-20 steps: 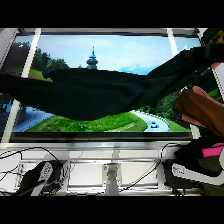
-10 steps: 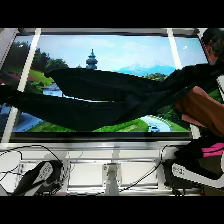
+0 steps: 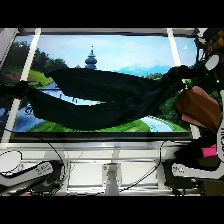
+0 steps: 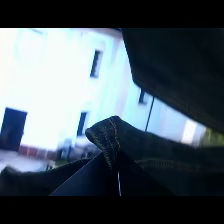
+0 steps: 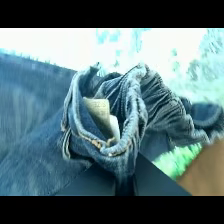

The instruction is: Fold the clothes and pants, and hang the long-sleeved shirts on hangers.

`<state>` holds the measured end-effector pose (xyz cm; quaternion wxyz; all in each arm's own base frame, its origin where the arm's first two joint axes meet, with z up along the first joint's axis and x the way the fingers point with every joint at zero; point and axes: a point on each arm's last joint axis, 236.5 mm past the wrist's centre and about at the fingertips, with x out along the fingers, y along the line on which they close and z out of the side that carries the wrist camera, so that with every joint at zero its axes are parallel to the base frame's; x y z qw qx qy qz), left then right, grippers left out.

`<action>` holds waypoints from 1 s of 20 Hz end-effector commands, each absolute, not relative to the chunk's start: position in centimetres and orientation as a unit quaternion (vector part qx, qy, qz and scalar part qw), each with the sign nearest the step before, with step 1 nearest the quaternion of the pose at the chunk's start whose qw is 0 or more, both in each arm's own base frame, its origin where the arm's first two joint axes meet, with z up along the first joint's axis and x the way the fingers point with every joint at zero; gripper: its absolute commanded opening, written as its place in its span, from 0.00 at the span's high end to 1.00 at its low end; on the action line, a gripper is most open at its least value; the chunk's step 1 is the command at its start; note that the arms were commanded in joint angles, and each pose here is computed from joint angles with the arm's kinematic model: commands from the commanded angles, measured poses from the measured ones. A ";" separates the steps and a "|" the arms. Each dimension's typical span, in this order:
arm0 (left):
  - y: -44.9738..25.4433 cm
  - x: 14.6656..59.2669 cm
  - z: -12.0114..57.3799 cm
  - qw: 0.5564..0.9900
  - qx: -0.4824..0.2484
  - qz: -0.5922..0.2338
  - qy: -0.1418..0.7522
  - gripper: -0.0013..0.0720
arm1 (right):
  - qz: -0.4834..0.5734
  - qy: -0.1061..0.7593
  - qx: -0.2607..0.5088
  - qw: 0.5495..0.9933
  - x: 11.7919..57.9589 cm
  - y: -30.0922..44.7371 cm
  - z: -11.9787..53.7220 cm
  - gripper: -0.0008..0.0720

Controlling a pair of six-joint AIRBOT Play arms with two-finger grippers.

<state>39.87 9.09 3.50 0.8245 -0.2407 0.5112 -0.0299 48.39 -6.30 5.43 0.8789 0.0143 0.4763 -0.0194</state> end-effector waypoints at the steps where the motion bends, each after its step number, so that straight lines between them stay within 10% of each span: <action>1: 10.6 43.6 1.4 0.837 -0.281 -0.007 0.469 0.93 | -0.029 0.437 0.034 0.898 51.4 -6.5 4.0 0.93; 14: 12.6 46.4 -5.9 0.818 -0.332 0.034 0.468 0.92 | -0.078 0.396 0.113 0.908 55.3 -7.6 0.3 0.93; 15: 12.6 46.5 -5.8 0.822 -0.324 0.029 0.468 0.77 | -0.078 0.396 0.113 0.908 55.3 -7.6 0.3 0.92; 17: 12.6 46.5 -5.3 0.830 -0.307 0.019 0.465 0.05 | -0.078 0.397 0.111 0.908 55.3 -7.6 0.4 0.61; 18: 12.5 46.4 -4.7 0.834 -0.300 0.013 0.464 0.02 | -0.078 0.395 0.107 0.909 55.4 -7.8 0.7 0.41; 20: 11.9 45.7 -2.9 0.847 -0.257 -0.024 0.465 0.02 | -0.082 0.386 0.089 0.915 55.5 -8.3 2.1 0.39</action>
